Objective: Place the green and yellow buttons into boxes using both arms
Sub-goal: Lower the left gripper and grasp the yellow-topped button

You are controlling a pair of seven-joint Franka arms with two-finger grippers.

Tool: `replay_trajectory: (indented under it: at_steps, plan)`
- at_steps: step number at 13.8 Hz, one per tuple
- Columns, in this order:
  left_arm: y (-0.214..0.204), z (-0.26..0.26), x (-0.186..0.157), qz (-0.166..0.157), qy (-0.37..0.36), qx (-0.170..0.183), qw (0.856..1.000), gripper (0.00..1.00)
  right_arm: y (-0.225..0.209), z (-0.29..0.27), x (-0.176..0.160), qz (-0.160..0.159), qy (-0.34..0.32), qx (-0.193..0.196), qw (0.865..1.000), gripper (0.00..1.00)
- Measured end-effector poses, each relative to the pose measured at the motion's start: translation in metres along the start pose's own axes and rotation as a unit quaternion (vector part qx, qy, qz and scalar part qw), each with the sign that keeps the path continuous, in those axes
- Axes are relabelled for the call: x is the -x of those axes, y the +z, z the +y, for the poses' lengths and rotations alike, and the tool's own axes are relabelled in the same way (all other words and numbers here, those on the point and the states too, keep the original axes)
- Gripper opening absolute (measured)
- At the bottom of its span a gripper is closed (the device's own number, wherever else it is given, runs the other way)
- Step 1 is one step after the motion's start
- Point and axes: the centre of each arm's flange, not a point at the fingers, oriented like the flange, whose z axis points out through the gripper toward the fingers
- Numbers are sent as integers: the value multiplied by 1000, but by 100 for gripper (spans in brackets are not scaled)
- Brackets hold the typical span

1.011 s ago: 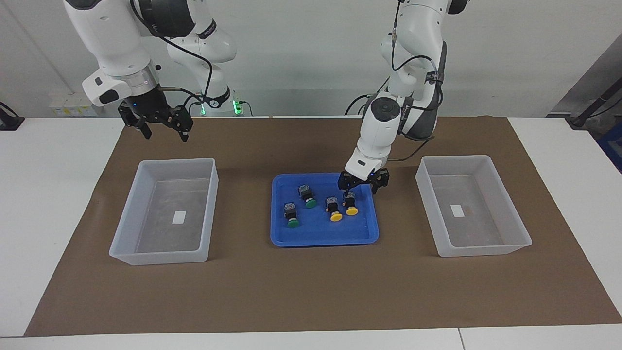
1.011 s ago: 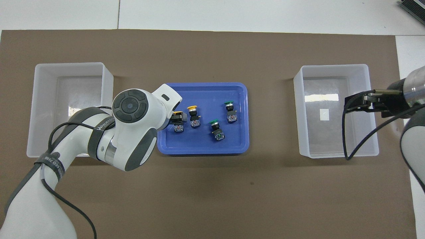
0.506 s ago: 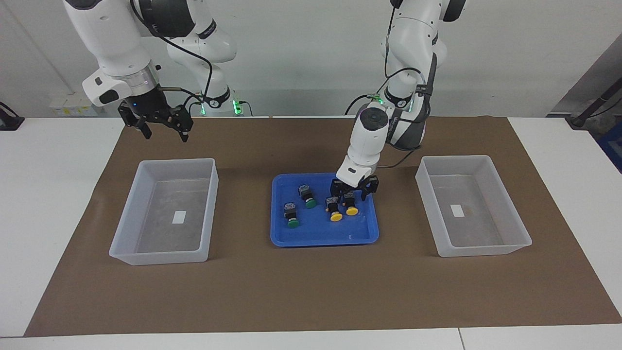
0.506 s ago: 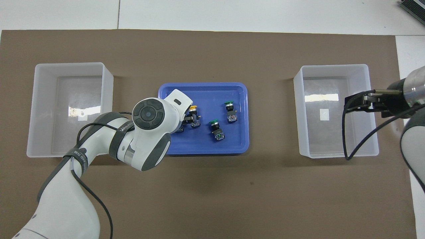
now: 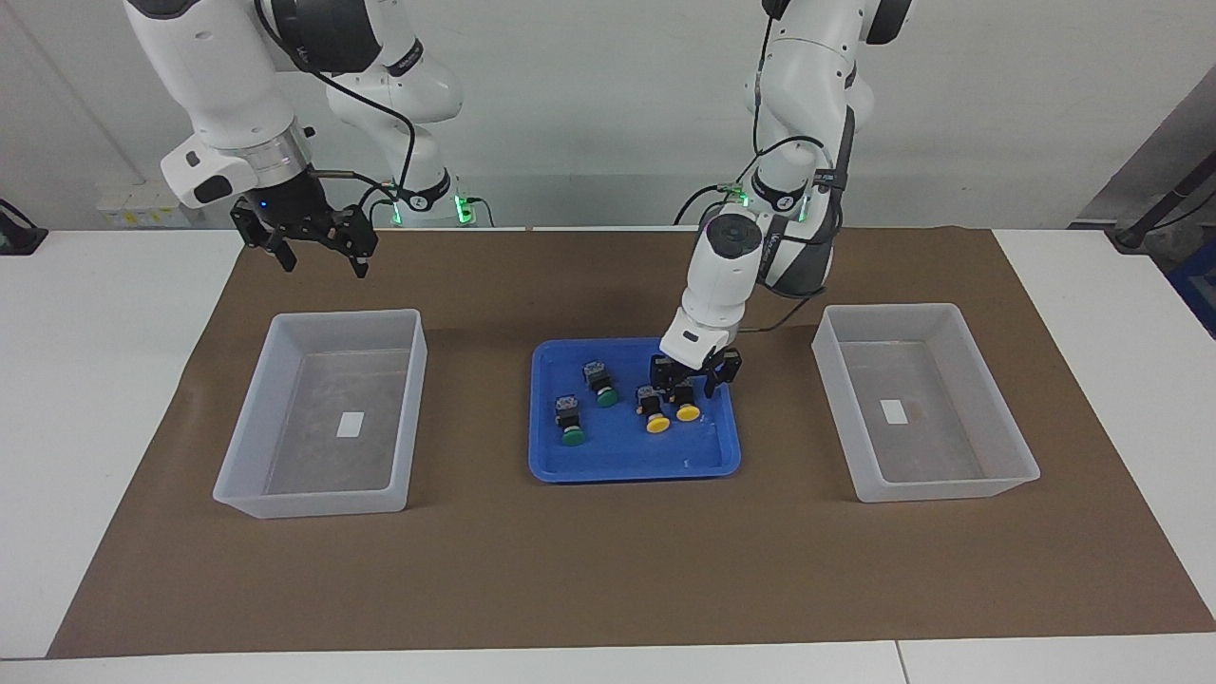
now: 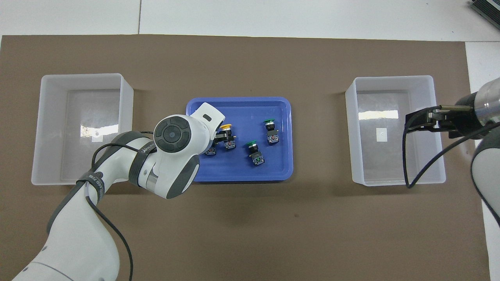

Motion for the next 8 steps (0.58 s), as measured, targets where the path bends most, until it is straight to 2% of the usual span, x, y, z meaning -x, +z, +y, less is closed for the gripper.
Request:
replay_trajectory:
  at_steps: [2, 3, 4, 5, 7, 8]
  plan:
    - [5, 0, 0, 0, 0, 0, 1000, 67, 0, 0, 0, 0, 0, 0, 1000, 100]
    - [7, 0, 0, -1, 0, 0, 1000, 54, 0, 0, 0, 0, 0, 0, 1000, 100]
    - [7, -1, 0, -1, 0, -1, 1000, 47, 0, 0, 0, 0, 0, 0, 1000, 100]
    - [7, -1, 0, -1, -1, -1, 1000, 46, 0, 0, 0, 0, 0, 0, 1000, 100]
    - [7, -1, 0, -1, -1, -1, 1000, 33, 0, 0, 0, 0, 0, 0, 1000, 100]
    - [7, -1, 0, -1, -1, -1, 1000, 33, 0, 0, 0, 0, 0, 0, 1000, 100]
